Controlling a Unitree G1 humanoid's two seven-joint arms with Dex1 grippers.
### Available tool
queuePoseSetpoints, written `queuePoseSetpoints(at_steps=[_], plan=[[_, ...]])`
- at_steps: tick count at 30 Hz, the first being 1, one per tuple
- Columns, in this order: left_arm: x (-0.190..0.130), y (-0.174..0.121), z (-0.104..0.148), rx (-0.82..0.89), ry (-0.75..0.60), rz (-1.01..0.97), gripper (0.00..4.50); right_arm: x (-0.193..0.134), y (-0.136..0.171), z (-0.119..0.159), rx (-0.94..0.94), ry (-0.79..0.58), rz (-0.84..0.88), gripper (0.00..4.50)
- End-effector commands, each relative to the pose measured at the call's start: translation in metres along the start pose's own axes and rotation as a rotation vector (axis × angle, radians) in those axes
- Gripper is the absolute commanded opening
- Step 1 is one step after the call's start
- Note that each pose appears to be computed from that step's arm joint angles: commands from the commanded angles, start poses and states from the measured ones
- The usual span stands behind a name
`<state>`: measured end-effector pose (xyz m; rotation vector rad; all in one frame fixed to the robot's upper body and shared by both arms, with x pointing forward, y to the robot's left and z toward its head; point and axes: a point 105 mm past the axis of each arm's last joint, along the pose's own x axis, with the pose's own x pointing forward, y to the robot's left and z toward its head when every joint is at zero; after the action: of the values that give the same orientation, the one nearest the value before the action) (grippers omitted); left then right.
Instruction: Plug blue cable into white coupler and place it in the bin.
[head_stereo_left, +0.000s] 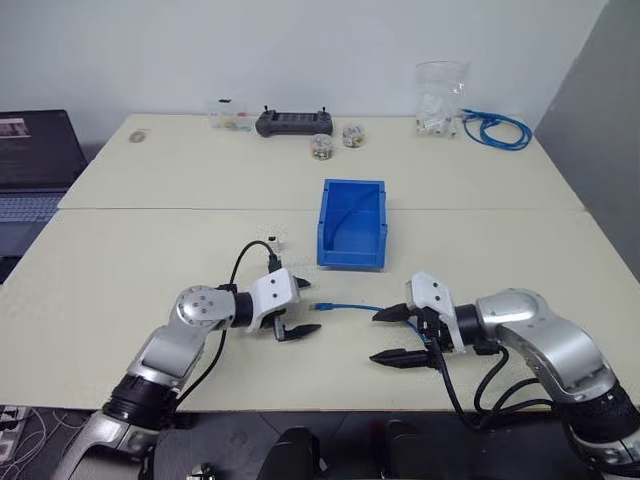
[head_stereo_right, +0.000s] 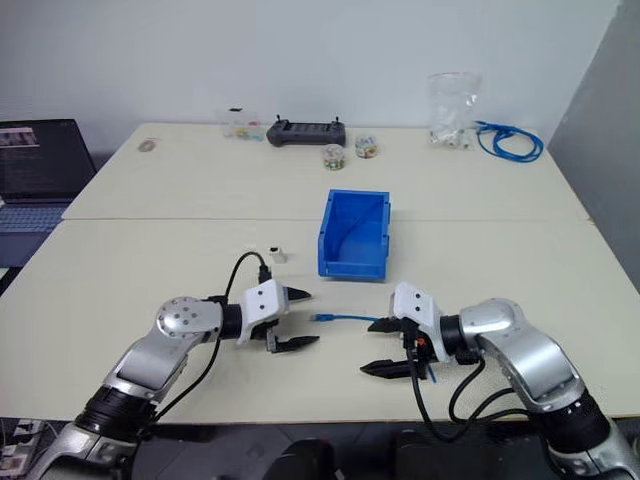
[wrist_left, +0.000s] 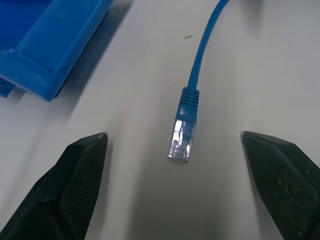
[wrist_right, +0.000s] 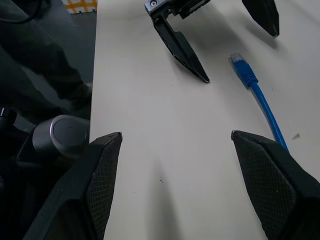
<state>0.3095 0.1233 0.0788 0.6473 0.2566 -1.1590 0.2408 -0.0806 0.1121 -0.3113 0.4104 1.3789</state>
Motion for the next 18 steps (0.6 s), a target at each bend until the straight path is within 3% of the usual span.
queuePoseSetpoints(at_steps=[1, 16, 18], plan=[[0.004, -0.004, -0.008, -0.025, 0.061, -0.043, 4.04, -0.007, 0.004, 0.011, -0.022, -0.036, -0.029, 3.72], [-0.002, -0.008, -0.020, -0.017, 0.206, -0.129, 0.78, -0.017, 0.006, 0.024, -0.006, -0.127, -0.081, 3.72], [-0.002, -0.010, -0.020, -0.023, 0.207, -0.135, 0.50, -0.018, 0.005, 0.027, -0.022, -0.139, -0.098, 3.72]])
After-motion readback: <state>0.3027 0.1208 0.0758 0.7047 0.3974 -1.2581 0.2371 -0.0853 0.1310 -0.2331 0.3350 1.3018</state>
